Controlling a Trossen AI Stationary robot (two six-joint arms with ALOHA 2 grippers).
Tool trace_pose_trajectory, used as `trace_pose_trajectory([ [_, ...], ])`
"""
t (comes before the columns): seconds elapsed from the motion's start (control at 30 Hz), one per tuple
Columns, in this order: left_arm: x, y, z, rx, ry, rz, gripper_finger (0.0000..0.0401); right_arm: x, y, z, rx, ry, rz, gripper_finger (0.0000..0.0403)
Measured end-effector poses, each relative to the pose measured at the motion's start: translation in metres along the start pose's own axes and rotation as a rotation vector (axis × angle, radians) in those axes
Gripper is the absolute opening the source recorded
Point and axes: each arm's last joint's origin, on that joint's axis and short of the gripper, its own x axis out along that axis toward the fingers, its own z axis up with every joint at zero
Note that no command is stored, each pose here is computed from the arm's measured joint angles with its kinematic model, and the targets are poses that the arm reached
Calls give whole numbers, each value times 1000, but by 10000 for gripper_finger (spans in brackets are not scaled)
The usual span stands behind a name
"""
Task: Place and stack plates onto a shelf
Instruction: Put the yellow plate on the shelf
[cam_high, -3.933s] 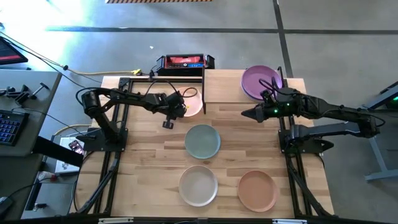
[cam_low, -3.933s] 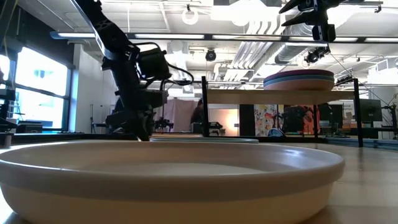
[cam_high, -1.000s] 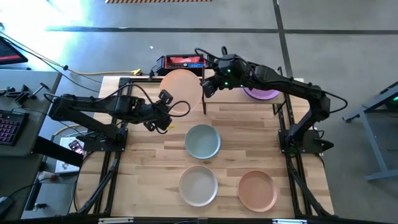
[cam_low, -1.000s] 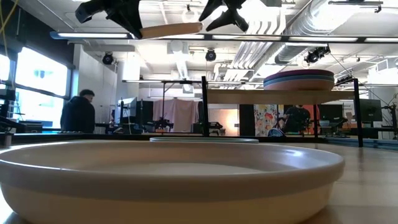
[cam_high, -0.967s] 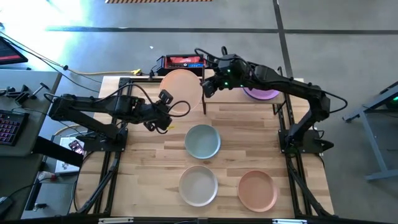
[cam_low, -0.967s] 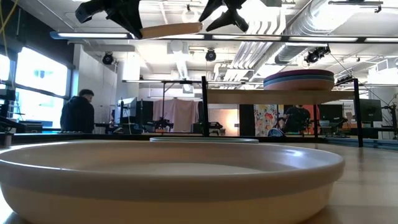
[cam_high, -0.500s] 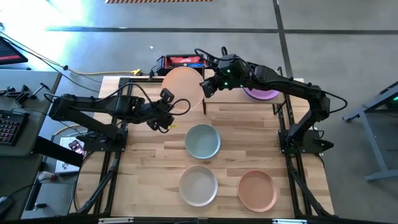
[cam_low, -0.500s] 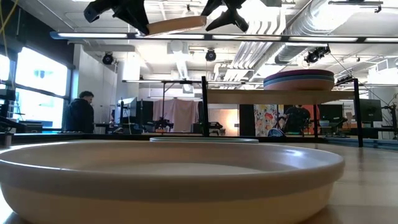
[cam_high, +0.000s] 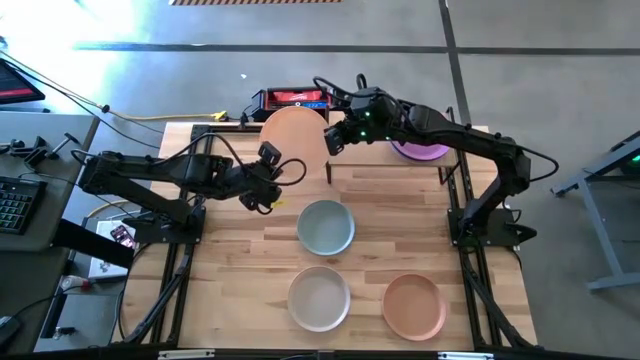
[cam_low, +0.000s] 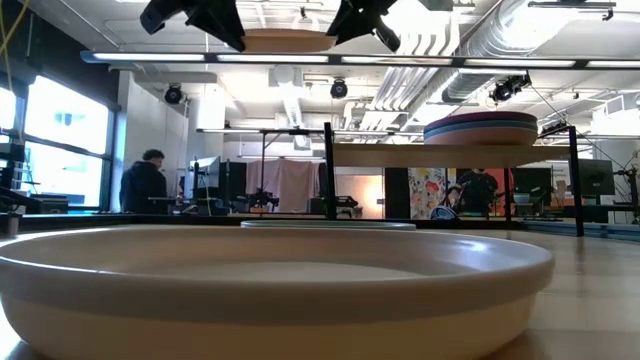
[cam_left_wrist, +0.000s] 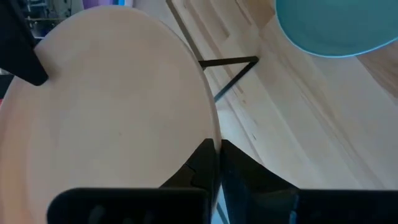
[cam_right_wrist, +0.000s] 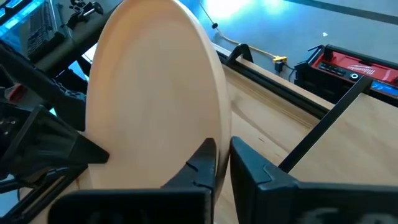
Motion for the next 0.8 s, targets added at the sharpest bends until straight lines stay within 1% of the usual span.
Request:
trace_pose_trajectory([
  [0.1,0,0,0,-17,3,3,12,0,-1,0,2,-4,-20,5],
  [0.3,0,0,0,-115,5,2,37,0,-1,-1,3,5,-26,1],
  [0.43,0,0,0,-188,3,-3,62,0,-2,-1,3,6,-31,1],
  [0.6,5,-3,4,-252,-20,-45,98,0,-7,1,5,9,-41,0],
  [0.7,6,-3,5,-275,-9,-36,117,1,-13,3,6,16,-56,0],
  [0.8,6,1,5,-323,6,25,128,1,-21,6,13,17,-87,0],
])
